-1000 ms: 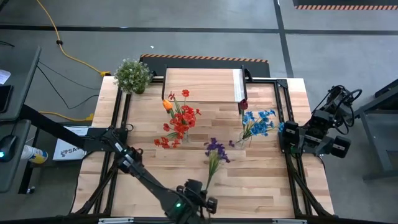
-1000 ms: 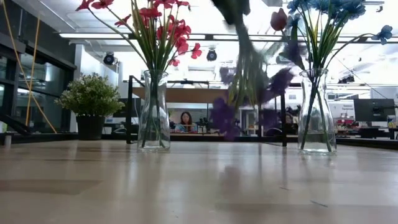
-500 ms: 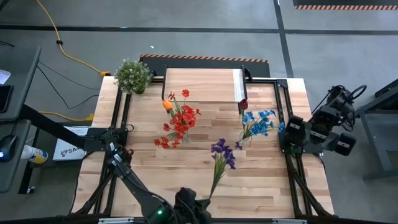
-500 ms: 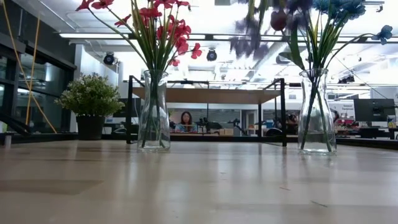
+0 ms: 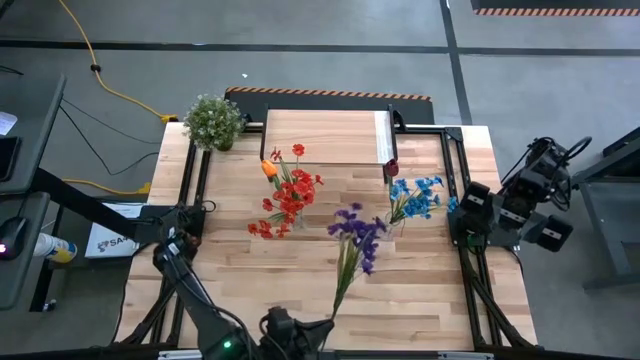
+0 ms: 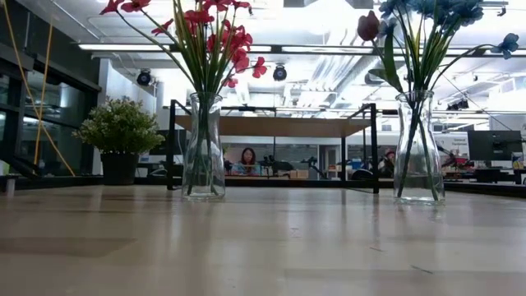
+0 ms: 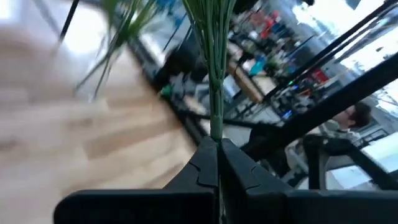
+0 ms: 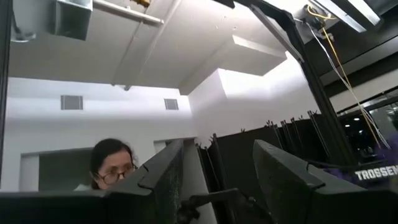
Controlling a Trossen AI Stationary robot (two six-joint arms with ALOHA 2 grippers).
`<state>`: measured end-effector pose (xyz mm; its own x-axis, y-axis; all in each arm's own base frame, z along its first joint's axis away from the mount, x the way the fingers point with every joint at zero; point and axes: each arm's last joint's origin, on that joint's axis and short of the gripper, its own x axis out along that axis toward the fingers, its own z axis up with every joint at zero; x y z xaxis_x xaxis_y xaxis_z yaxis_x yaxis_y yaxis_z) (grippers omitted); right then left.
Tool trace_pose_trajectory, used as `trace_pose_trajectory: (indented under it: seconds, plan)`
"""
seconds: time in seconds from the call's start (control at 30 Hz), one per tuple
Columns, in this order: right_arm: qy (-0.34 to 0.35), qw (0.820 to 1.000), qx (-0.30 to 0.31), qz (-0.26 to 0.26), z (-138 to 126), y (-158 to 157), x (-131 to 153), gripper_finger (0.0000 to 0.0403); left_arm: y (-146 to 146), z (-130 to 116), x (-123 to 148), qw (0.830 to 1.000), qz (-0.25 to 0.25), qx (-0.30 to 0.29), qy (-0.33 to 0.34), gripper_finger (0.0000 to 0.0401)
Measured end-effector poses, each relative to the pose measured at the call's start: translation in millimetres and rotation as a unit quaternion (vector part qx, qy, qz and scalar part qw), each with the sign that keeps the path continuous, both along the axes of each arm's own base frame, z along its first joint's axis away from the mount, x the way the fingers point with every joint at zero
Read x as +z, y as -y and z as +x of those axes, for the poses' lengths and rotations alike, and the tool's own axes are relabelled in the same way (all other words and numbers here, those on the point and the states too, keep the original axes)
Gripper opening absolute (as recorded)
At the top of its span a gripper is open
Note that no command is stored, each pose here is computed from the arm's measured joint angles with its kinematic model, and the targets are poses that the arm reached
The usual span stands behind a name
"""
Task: Pick and place flowers into a vace then onto a shelf
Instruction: Put the violet flowers into the right transparent vase
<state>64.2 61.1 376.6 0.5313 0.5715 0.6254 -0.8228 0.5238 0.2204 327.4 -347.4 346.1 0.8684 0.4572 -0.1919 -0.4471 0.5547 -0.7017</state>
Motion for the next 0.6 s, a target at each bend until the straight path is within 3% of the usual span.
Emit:
trace_pose_trajectory:
  seconds: [0.4, 0.6]
  plan:
    - [0.003, 1.000, -0.002, 0.001, 9, -8, 0, 0.0184, -15, 10, 50, 0.992, 0.127, 0.003, -0.003, 0.0031]
    - [0.005, 1.000, -0.001, 0.005, 12, -11, 1, 0.0184, -34, 28, 62, 0.987, 0.161, 0.007, -0.013, 0.0031]
